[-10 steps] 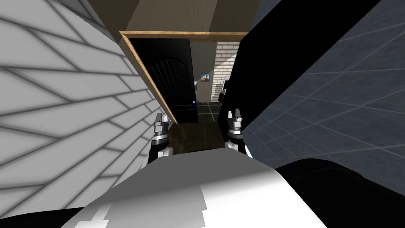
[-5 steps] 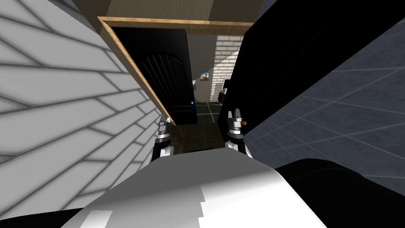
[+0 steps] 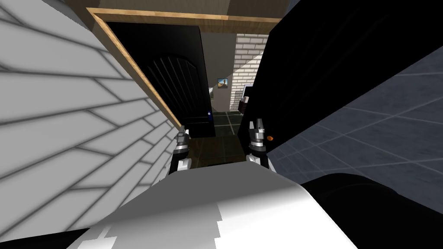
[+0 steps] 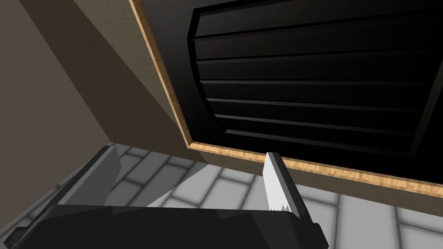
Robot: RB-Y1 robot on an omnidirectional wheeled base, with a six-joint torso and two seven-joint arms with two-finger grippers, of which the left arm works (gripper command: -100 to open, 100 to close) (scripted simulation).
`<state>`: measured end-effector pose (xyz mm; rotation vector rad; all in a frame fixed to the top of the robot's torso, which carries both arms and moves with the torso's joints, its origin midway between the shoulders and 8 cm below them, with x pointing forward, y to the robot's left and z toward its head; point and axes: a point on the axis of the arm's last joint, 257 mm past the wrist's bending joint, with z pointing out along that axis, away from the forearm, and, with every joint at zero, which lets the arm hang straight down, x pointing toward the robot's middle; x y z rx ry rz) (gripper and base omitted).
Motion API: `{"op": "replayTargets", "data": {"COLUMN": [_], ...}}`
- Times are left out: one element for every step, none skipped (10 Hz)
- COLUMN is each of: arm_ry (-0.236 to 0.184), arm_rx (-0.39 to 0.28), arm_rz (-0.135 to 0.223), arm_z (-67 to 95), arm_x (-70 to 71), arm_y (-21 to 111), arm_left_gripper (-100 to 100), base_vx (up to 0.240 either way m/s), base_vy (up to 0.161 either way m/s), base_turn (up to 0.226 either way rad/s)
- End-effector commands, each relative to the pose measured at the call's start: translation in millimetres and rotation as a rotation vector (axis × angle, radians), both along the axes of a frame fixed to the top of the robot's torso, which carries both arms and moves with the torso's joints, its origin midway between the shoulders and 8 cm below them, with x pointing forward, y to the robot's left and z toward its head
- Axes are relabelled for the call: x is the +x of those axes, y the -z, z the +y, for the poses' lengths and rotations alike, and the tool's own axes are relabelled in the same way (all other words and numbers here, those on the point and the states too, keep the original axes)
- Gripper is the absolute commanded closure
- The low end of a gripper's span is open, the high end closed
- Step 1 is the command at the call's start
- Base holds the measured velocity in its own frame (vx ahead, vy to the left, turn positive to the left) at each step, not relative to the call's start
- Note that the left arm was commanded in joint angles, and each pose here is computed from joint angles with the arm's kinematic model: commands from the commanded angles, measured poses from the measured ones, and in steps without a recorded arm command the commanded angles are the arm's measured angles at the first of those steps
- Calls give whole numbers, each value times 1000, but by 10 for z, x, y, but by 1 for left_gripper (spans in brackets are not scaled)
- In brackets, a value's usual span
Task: Pull the door open
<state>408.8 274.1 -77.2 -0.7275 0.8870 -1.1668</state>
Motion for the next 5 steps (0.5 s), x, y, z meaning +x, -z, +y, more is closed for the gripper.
{"op": "replayTargets", "data": {"arm_ry": [6, 8, 10, 12, 14], "arm_rx": [-14, -19, -25, -31, -36], "arm_rz": [32, 43, 56, 68, 81], "arm_z": [19, 25, 32, 38, 45], "arm_x": [77, 111, 145, 179, 212], "arm_y": [150, 205, 262, 319, 376], "arm_left_gripper": [-100, -100, -100, -100, -100], "base_vx": [137, 134, 108, 94, 110], "base_vy": [-19, -35, -12, -9, -12], "base_turn": [-38, -34, -26, -29, -28]}}
